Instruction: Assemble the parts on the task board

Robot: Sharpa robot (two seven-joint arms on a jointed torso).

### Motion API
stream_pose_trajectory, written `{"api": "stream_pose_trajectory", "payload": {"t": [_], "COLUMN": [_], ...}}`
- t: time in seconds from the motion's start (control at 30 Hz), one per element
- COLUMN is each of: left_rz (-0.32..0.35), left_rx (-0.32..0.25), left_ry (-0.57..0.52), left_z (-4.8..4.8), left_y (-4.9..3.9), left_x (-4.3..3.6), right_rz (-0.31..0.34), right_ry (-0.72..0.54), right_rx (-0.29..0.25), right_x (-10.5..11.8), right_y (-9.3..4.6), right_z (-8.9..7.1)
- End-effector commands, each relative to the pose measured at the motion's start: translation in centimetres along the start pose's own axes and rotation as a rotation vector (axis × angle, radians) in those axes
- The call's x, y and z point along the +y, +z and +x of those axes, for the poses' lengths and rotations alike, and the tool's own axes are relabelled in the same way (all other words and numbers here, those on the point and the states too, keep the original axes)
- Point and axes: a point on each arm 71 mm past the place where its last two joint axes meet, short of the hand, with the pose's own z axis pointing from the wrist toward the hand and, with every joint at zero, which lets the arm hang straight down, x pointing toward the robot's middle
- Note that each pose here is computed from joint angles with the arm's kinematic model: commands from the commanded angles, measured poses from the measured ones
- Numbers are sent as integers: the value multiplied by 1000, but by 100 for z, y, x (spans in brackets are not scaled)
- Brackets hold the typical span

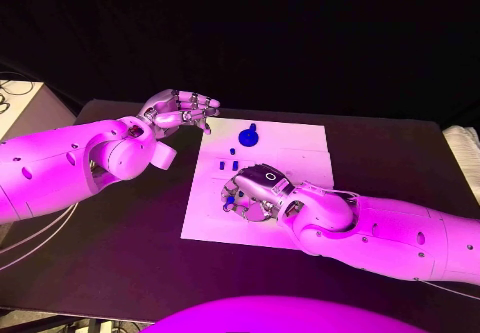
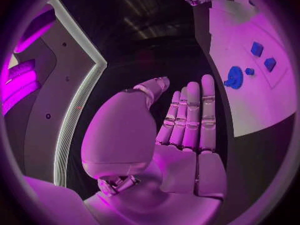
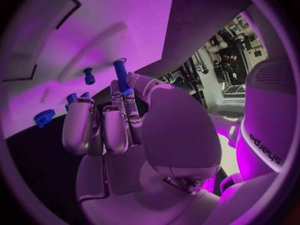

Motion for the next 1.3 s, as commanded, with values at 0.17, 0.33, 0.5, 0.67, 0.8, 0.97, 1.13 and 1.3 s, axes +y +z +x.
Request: {"api": "stream_pose_trajectory", "payload": {"t": [0.17,0.33,0.5,0.67,0.8,0.97,1.13,1.3], "left_rz": [3,1,0,-3,-5,-6,-6,-7], "left_rx": [18,19,20,22,23,24,24,24], "left_ry": [-11,-11,-11,-12,-12,-12,-12,-12], "left_z": [17,17,17,17,18,20,21,21], "left_y": [1,0,-1,-2,-2,-2,-3,-2], "left_x": [-5,-4,-3,-1,0,0,0,1], "right_rz": [-6,-5,1,5,11,16,15,5], "right_ry": [-1,1,-2,-5,-13,-28,-39,-43], "right_rx": [-2,-29,-34,-21,3,35,63,81], "right_x": [17,30,28,25,20,16,25,50], "right_y": [-25,-41,-49,-49,-41,-22,-1,18], "right_z": [31,16,17,28,49,80,119,154]}}
